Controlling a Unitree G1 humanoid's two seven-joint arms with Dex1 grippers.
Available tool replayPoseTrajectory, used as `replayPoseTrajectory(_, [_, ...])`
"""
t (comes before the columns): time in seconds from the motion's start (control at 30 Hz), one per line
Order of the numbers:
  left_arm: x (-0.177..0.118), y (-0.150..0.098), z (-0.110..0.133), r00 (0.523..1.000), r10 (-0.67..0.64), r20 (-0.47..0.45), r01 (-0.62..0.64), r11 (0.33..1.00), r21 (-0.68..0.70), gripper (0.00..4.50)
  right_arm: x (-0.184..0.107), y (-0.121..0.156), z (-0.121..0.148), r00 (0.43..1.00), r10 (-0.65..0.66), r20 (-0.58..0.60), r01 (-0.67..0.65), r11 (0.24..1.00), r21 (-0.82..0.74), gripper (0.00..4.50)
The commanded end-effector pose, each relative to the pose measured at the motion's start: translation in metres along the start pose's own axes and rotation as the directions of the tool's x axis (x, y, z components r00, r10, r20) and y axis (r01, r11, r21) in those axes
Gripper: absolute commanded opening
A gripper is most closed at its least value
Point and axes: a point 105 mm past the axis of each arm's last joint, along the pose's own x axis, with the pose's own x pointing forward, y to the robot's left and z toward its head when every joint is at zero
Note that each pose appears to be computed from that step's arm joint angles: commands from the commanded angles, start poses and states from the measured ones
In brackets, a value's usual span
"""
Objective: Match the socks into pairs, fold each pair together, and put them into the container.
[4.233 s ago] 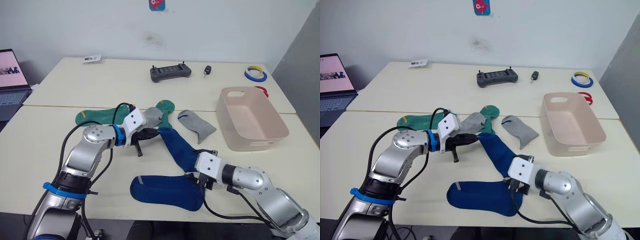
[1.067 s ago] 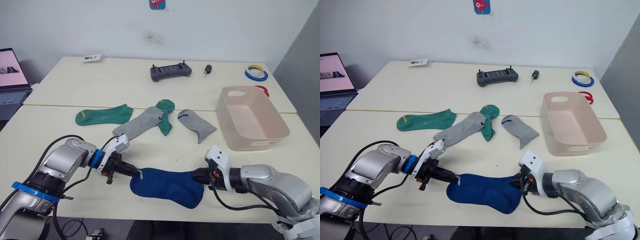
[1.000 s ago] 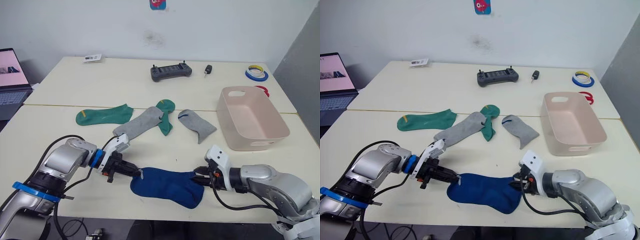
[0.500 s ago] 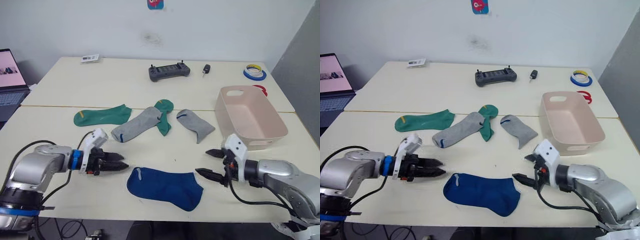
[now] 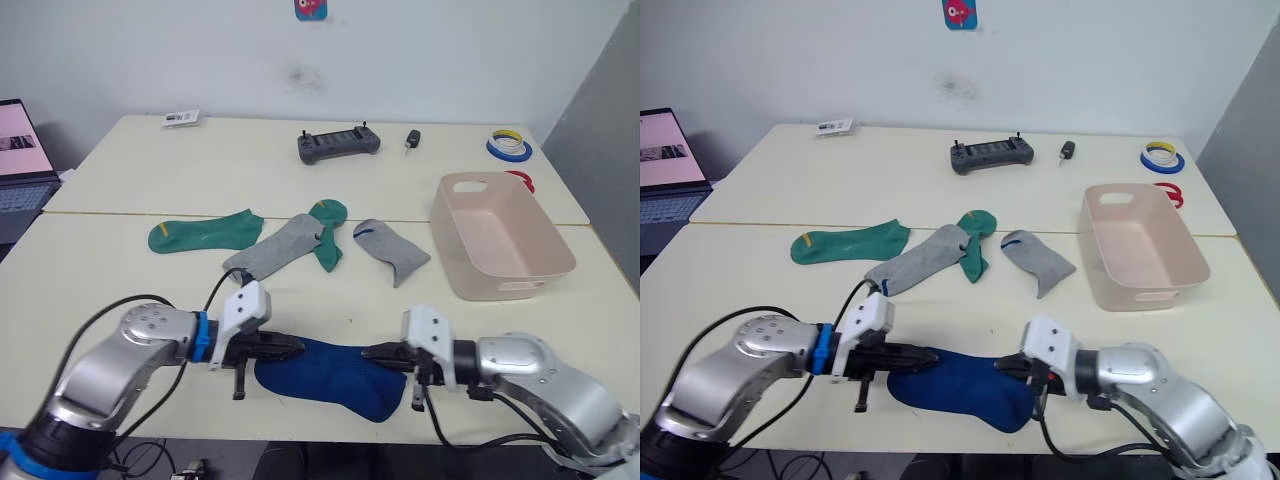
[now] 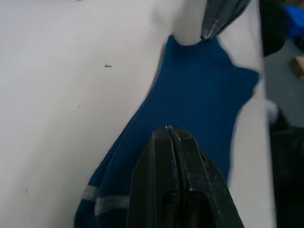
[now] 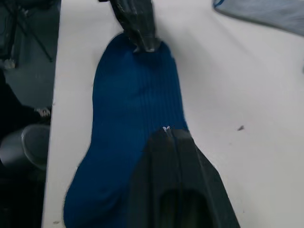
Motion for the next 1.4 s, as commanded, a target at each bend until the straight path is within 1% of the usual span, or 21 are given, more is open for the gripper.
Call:
replayPoseTrajectory(0.03, [0.007, 0.010, -0.009, 0.999, 0.049, -0.022, -0.049, 0.998, 0.032, 0.00, 0.012, 0.003, -0.009, 0.999, 0.019, -0.038, -0.021, 0.999, -0.046, 0.06])
replayPoseTrajectory(0.13, [0.010, 0.015, -0.021, 0.996, 0.060, -0.065, -0.057, 0.997, 0.042, 0.00, 0.012, -0.002, -0.024, 0.995, 0.006, -0.096, -0.009, 1.000, -0.027, 0.06])
replayPoseTrajectory(0.27, [0.008, 0.023, -0.033, 0.990, 0.091, -0.111, -0.084, 0.995, 0.060, 0.00, -0.002, -0.008, -0.039, 0.986, -0.015, -0.166, 0.013, 1.000, -0.014, 0.06])
replayPoseTrajectory(0.37, [0.007, 0.025, -0.035, 0.989, 0.100, -0.111, -0.094, 0.994, 0.062, 0.00, -0.016, -0.010, -0.046, 0.980, -0.030, -0.199, 0.030, 1.000, -0.004, 0.06])
replayPoseTrajectory(0.43, [0.005, 0.025, -0.032, 0.991, 0.100, -0.091, -0.095, 0.994, 0.061, 0.00, -0.027, -0.013, -0.049, 0.976, -0.045, -0.213, 0.043, 0.999, -0.013, 0.06])
replayPoseTrajectory(0.47, [0.003, 0.025, -0.030, 0.992, 0.102, -0.080, -0.097, 0.993, 0.069, 0.00, -0.030, -0.012, -0.047, 0.977, -0.045, -0.206, 0.040, 0.999, -0.026, 0.06])
replayPoseTrajectory(0.6, [-0.010, 0.022, -0.006, 0.996, 0.086, -0.003, -0.084, 0.988, 0.133, 0.00, -0.039, -0.007, -0.018, 0.997, -0.019, -0.080, 0.013, 0.997, -0.073, 0.06])
replayPoseTrajectory(0.7, [-0.018, 0.011, 0.023, 0.998, 0.009, 0.059, -0.019, 0.984, 0.177, 0.00, -0.042, 0.000, 0.003, 1.000, 0.030, -0.011, -0.030, 0.996, -0.079, 0.06])
replayPoseTrajectory(0.77, [-0.019, 0.000, 0.028, 0.998, -0.057, 0.036, 0.048, 0.977, 0.210, 0.00, -0.038, 0.005, 0.009, 0.998, 0.058, 0.007, -0.057, 0.995, -0.082, 0.06])
replayPoseTrajectory(0.83, [-0.015, -0.010, 0.023, 0.994, -0.109, -0.013, 0.109, 0.967, 0.229, 0.00, -0.029, 0.009, 0.011, 0.997, 0.080, 0.014, -0.079, 0.994, -0.080, 0.06])
replayPoseTrajectory(0.93, [-0.004, -0.015, 0.013, 0.992, -0.120, -0.035, 0.125, 0.968, 0.219, 0.00, -0.009, 0.012, 0.005, 0.995, 0.104, -0.007, -0.104, 0.990, -0.092, 0.06])
replayPoseTrajectory(1.03, [0.005, -0.006, -0.007, 0.995, -0.065, -0.069, 0.077, 0.978, 0.195, 0.00, 0.008, 0.012, -0.007, 0.992, 0.112, -0.052, -0.117, 0.989, -0.090, 0.06])
replayPoseTrajectory(1.07, [0.006, -0.001, -0.016, 0.994, -0.044, -0.100, 0.064, 0.976, 0.210, 0.00, 0.011, 0.012, -0.011, 0.991, 0.116, -0.067, -0.122, 0.988, -0.092, 0.06])
replayPoseTrajectory(1.17, [0.005, 0.007, -0.033, 0.990, -0.008, -0.140, 0.035, 0.981, 0.188, 0.00, 0.008, 0.014, -0.026, 0.982, 0.127, -0.143, -0.141, 0.986, -0.093, 0.06])
replayPoseTrajectory(1.27, [0.004, 0.009, -0.039, 0.989, 0.005, -0.147, 0.020, 0.986, 0.168, 0.00, -0.002, 0.010, -0.039, 0.973, 0.105, -0.205, -0.127, 0.987, -0.096, 0.06])
replayPoseTrajectory(1.4, [0.005, 0.009, -0.043, 0.989, 0.002, -0.149, 0.023, 0.986, 0.168, 0.00, -0.021, 0.003, -0.047, 0.970, 0.064, -0.233, -0.091, 0.990, -0.109, 0.06])
